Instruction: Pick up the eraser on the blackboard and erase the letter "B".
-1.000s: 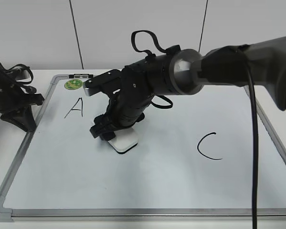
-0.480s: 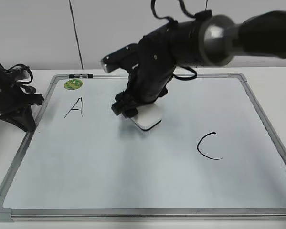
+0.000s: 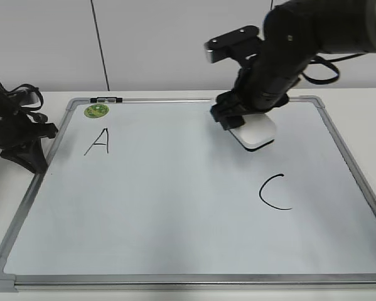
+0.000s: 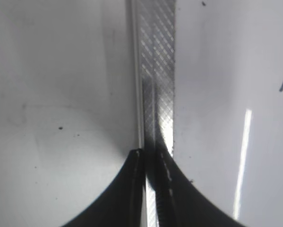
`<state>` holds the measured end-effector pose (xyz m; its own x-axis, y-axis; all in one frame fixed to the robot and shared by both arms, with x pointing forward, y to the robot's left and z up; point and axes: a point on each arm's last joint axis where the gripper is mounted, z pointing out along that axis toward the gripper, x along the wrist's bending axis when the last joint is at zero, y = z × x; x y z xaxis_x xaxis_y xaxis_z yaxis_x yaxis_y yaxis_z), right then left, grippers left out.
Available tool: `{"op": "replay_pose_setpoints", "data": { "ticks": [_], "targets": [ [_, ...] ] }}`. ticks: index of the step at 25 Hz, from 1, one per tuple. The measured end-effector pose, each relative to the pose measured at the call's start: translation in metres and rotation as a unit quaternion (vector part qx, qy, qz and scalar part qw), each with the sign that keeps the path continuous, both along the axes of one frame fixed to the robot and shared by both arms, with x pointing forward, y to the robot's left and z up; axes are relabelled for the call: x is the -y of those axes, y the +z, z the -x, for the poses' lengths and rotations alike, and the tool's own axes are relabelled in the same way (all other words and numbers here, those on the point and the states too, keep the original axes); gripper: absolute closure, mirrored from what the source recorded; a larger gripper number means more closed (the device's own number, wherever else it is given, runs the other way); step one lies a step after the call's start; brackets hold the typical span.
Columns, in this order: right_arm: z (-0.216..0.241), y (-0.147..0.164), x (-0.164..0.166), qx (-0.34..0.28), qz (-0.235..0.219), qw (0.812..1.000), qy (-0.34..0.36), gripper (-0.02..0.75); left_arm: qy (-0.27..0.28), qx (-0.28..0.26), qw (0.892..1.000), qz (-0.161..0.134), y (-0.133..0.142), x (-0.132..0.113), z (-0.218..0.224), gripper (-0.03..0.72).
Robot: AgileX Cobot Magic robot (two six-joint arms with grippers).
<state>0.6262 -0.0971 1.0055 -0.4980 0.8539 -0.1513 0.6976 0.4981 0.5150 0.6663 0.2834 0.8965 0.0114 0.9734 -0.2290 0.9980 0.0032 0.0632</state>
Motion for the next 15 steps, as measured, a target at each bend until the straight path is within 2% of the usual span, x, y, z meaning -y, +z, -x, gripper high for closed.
{"op": "replay_pose_setpoints", "data": {
  "ticks": [7,15],
  "targets": [
    [0.01,-0.003,0.084,0.0,-0.021,0.995,-0.102,0.205,0.0,0.0,1.0,0.0,0.0,0.0,0.0,0.645],
    [0.013,-0.02,0.153,-0.015,-0.045,0.978,-0.204,0.205,0.0,0.0,1.0,0.0,0.0,0.0,0.0,0.645]
  ]
}}
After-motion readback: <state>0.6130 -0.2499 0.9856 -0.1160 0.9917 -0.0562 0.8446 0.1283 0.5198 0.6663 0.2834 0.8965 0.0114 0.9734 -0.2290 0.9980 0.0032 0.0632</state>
